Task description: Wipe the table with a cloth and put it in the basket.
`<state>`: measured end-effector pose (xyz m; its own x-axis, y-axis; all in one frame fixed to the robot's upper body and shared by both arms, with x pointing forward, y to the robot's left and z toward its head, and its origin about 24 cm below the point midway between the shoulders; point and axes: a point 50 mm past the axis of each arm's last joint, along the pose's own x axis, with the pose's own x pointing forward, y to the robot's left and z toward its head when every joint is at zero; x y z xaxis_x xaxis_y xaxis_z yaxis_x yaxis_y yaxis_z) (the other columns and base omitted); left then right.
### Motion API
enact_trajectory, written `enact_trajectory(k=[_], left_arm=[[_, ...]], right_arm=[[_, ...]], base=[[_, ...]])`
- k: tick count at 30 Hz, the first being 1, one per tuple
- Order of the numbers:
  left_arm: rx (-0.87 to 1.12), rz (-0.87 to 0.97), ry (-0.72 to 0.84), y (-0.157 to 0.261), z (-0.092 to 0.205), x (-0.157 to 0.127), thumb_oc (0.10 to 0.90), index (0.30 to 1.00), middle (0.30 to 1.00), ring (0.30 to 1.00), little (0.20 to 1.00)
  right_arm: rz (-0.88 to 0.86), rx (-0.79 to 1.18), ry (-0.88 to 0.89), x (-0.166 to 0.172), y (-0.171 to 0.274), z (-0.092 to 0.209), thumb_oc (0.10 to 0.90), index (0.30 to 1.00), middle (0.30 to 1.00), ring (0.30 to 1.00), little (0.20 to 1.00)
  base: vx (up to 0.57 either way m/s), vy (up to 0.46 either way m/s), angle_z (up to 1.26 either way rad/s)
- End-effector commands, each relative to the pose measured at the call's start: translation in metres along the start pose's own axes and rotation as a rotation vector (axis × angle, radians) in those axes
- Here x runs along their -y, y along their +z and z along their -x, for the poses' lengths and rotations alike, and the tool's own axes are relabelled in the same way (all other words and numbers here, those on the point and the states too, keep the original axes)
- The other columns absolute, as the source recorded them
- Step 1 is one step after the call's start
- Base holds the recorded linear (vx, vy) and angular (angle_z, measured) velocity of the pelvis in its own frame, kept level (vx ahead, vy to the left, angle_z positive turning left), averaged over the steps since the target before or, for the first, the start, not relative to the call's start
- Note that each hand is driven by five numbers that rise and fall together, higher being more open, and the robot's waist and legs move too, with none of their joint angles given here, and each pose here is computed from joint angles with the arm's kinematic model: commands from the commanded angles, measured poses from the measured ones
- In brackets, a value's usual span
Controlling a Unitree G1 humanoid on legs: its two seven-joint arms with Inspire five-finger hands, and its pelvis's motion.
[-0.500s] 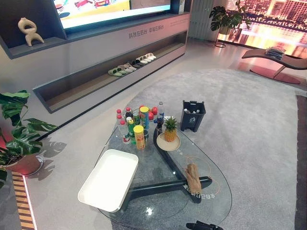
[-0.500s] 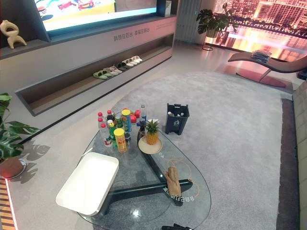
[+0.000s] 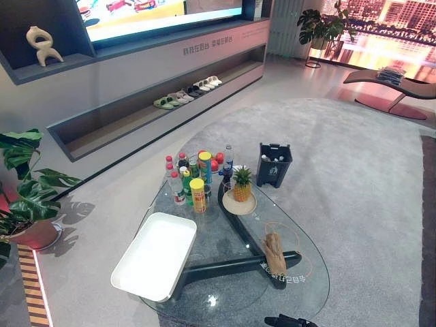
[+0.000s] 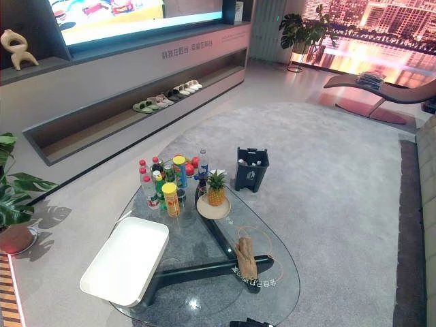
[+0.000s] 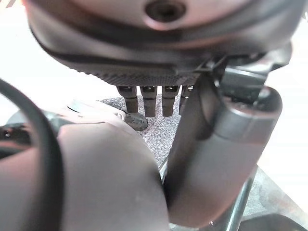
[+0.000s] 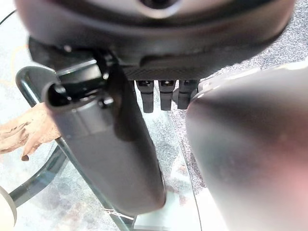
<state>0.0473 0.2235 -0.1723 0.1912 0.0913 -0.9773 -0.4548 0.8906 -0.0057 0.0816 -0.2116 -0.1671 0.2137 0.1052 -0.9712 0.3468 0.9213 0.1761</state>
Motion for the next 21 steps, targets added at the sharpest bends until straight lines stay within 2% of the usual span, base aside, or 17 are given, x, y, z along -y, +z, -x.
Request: enact_trajectory(k=[1, 13, 21], left_arm=[[-0.023, -0.044, -0.02, 0.002, -0.002, 0.015, 0.8, 0.9, 0.9, 0.9, 0.9], [-0.002, -0.037, 0.01, 0.005, -0.002, 0.014, 0.8, 0.9, 0.9, 0.9, 0.9], [0.067, -0.038, -0.005, 0.016, -0.003, 0.024, 0.8, 0.9, 0.9, 0.9, 0.9]], right_arm=[[0.026, -0.154, -0.033, 0.002, -0.028, -0.001, 0.8, 0.9, 0.9, 0.9, 0.9], [0.125, -0.014, -0.093, 0.004, -0.01, -0.002, 0.8, 0.9, 0.9, 0.9, 0.9], [0.256, 0.252, -0.078, -0.02, 0.038, 0.0, 0.8, 0.9, 0.9, 0.9, 0.9]], base=[[0.0, 0.0, 0.0], [0.0, 0.001, 0.0], [-0.03, 0.001, -0.03]])
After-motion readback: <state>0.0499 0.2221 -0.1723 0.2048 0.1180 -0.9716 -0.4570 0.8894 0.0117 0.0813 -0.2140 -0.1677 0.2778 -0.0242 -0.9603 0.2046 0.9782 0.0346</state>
